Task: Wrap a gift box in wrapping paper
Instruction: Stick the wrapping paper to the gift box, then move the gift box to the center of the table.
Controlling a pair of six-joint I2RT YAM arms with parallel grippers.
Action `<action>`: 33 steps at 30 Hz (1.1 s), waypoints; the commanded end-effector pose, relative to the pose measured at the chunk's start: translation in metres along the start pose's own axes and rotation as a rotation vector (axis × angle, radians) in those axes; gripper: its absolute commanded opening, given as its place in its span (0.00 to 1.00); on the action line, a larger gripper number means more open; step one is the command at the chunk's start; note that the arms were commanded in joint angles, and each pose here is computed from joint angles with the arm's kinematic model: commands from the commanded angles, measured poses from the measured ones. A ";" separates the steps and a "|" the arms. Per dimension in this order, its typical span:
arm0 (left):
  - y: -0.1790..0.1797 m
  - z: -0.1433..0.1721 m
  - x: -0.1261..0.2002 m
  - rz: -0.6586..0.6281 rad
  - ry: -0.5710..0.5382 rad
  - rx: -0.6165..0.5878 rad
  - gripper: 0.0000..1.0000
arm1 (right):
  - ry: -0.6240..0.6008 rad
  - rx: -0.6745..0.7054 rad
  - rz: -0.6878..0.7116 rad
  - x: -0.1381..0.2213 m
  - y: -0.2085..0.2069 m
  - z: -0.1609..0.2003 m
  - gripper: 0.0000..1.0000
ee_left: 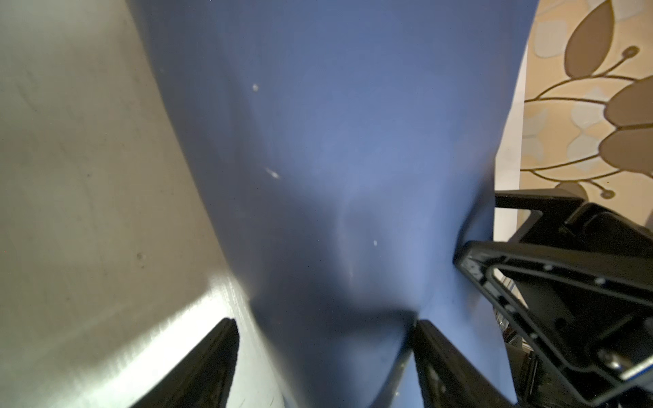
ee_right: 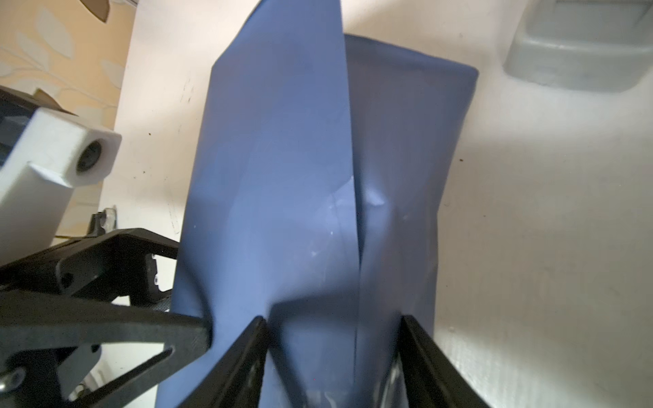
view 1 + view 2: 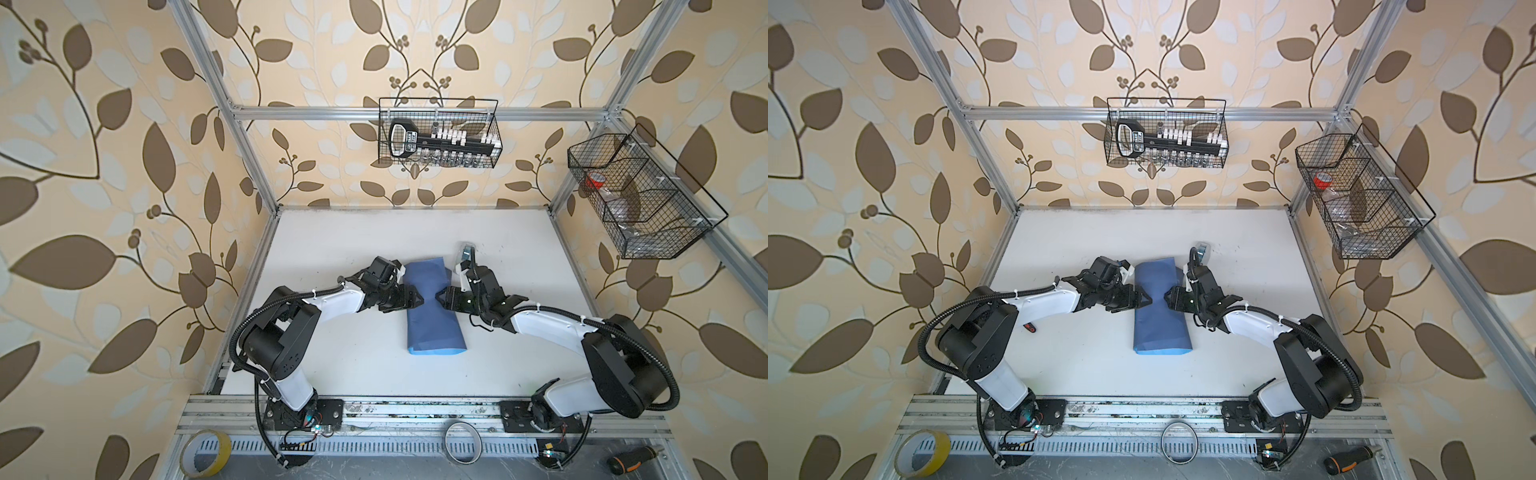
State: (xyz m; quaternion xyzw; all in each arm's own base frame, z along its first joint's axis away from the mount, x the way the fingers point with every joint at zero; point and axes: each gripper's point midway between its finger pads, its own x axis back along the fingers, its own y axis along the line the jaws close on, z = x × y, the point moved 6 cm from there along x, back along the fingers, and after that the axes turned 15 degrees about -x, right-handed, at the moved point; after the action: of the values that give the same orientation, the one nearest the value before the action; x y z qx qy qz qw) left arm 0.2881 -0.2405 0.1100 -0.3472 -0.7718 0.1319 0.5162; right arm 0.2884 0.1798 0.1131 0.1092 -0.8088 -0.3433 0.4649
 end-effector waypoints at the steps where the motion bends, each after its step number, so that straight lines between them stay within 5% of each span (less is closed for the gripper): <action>1: 0.030 0.034 -0.008 -0.142 0.136 0.045 0.79 | 0.115 -0.054 -0.057 -0.009 -0.008 0.017 0.65; 9: 0.022 0.025 -0.004 -0.113 0.110 0.045 0.79 | 0.076 -0.084 -0.117 0.011 -0.018 -0.009 0.84; 23: -0.037 -0.046 0.043 0.029 -0.150 0.016 0.87 | -0.004 0.109 -0.032 0.043 -0.024 -0.001 0.85; 33: -0.017 -0.016 0.035 -0.009 -0.074 0.085 0.82 | 0.066 0.055 -0.108 0.018 -0.016 0.005 0.84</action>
State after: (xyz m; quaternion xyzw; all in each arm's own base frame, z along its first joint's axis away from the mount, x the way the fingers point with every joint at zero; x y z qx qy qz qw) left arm 0.2905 -0.2381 0.1733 -0.3402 -0.7967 0.1732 0.4685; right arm 0.2690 0.1533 0.1116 0.1545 -0.8034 -0.3286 0.4719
